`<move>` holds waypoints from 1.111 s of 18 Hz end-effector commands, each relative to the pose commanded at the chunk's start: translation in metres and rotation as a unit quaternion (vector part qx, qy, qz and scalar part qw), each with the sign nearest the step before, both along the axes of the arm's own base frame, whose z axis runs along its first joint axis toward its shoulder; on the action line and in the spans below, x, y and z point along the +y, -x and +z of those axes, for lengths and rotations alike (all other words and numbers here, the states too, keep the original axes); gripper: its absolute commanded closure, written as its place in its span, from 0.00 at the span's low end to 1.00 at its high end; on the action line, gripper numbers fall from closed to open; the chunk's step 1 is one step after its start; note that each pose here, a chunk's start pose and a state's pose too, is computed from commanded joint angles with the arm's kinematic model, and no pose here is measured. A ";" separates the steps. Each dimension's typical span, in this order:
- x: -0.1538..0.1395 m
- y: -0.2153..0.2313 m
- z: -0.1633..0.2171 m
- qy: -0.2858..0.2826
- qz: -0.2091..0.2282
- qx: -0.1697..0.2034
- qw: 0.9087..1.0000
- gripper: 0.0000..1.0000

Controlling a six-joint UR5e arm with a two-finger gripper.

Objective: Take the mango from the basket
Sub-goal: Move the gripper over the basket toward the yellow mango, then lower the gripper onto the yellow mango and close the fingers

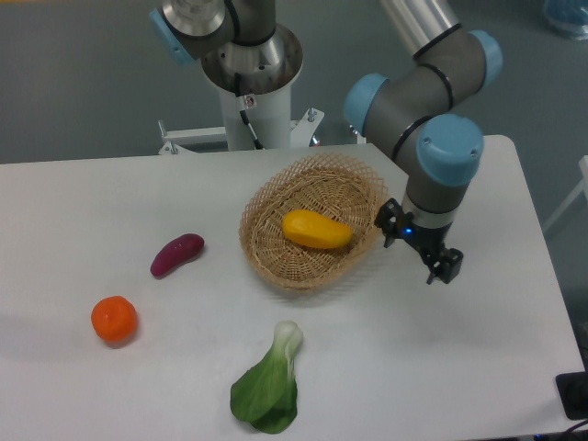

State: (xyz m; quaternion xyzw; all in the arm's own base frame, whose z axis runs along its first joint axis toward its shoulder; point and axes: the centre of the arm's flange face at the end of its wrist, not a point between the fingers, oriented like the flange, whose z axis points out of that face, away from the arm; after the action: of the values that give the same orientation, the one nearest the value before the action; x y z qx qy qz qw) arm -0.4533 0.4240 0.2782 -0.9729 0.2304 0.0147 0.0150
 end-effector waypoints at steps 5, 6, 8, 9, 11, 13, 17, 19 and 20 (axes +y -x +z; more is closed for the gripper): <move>0.003 -0.033 -0.004 0.006 -0.020 -0.009 1.000 0.00; 0.008 -0.042 -0.007 0.007 -0.028 -0.012 1.000 0.00; 0.014 -0.058 -0.011 0.010 -0.040 -0.016 0.999 0.00; 0.018 -0.067 -0.011 0.011 -0.047 -0.017 0.999 0.00; 0.022 -0.077 -0.013 0.013 -0.054 -0.020 0.998 0.00; 0.025 -0.087 -0.011 0.011 -0.066 -0.020 0.998 0.00; 0.018 -0.106 -0.021 0.020 -0.097 -0.030 0.995 0.00; 0.011 -0.114 -0.021 0.024 -0.110 -0.033 0.993 0.00; 0.006 -0.120 -0.023 0.025 -0.115 -0.035 0.992 0.00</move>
State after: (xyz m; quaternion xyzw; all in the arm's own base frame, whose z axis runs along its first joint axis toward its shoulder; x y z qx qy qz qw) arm -0.3334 0.4304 0.2554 -0.9397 0.3408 -0.0274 0.0000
